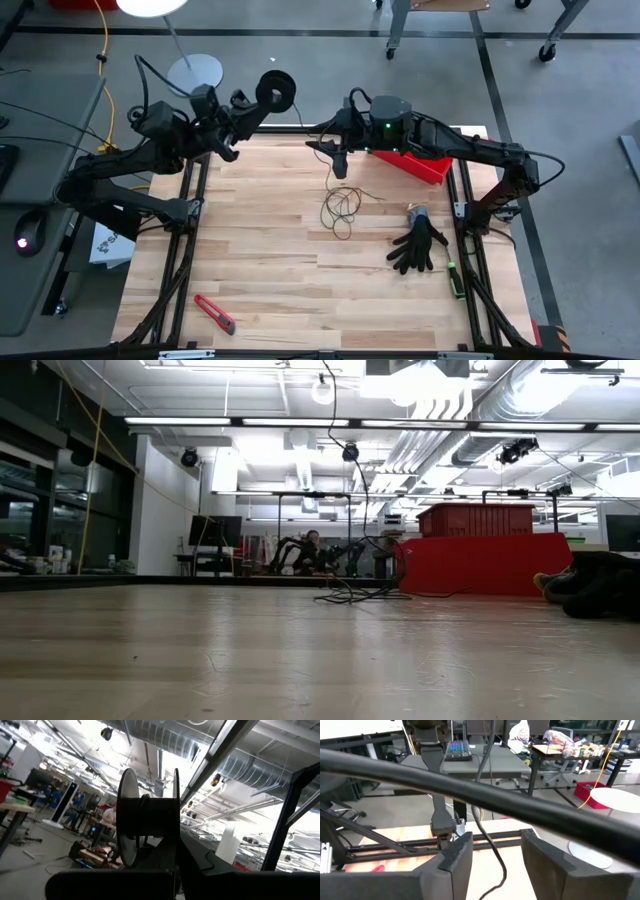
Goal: Coil cords
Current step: Coil the black wire on the spool
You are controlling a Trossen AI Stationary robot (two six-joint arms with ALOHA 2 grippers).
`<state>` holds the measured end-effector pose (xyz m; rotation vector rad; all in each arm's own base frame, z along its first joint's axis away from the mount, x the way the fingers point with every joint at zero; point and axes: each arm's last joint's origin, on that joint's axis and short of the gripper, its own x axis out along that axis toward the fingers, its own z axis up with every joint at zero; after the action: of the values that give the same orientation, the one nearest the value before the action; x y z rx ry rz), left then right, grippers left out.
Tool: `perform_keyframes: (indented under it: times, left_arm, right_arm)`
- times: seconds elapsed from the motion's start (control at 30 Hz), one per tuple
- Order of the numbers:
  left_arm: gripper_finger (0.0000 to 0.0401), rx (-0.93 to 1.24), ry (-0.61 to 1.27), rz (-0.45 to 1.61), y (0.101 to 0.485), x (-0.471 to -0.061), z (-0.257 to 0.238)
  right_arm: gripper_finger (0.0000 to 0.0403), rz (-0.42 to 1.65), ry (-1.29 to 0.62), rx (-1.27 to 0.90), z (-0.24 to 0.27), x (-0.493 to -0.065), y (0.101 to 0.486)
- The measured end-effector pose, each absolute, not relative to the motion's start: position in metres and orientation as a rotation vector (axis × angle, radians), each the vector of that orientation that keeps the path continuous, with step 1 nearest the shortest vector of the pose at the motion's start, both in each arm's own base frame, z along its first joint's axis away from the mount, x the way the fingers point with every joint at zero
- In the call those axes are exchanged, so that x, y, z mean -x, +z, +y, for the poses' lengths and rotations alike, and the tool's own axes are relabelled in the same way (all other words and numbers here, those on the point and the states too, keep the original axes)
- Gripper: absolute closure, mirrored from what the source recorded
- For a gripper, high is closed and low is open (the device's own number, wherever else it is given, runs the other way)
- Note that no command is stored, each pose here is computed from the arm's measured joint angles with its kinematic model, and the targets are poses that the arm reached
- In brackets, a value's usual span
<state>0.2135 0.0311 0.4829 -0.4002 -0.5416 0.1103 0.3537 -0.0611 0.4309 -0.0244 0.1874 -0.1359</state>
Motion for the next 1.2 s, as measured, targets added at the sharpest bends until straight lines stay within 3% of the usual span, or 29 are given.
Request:
perform_keyframes:
  times: [0.2,0.5,0.8,1.2]
  left_arm:
    - [0.0400,0.374,0.140,-0.543,0.483,-0.213,0.032]
    - [0.0400,0.369,0.182,-0.549,0.483,-0.212,0.038]
    - [0.0400,0.393,0.283,-0.569,0.481,-0.212,0.050]
    - [0.0400,0.493,0.192,-0.616,0.475,-0.234,0.056]
  right_arm:
    - [0.0275,0.189,-0.151,0.046,-0.061,-0.354,0.431]
    - [0.0393,0.191,-0.151,0.065,-0.057,-0.354,0.431]
    - [0.0402,0.203,-0.132,0.014,-0.042,-0.360,0.427]
    - [0.0402,0.139,-0.111,-0.039,-0.037,-0.374,0.423]
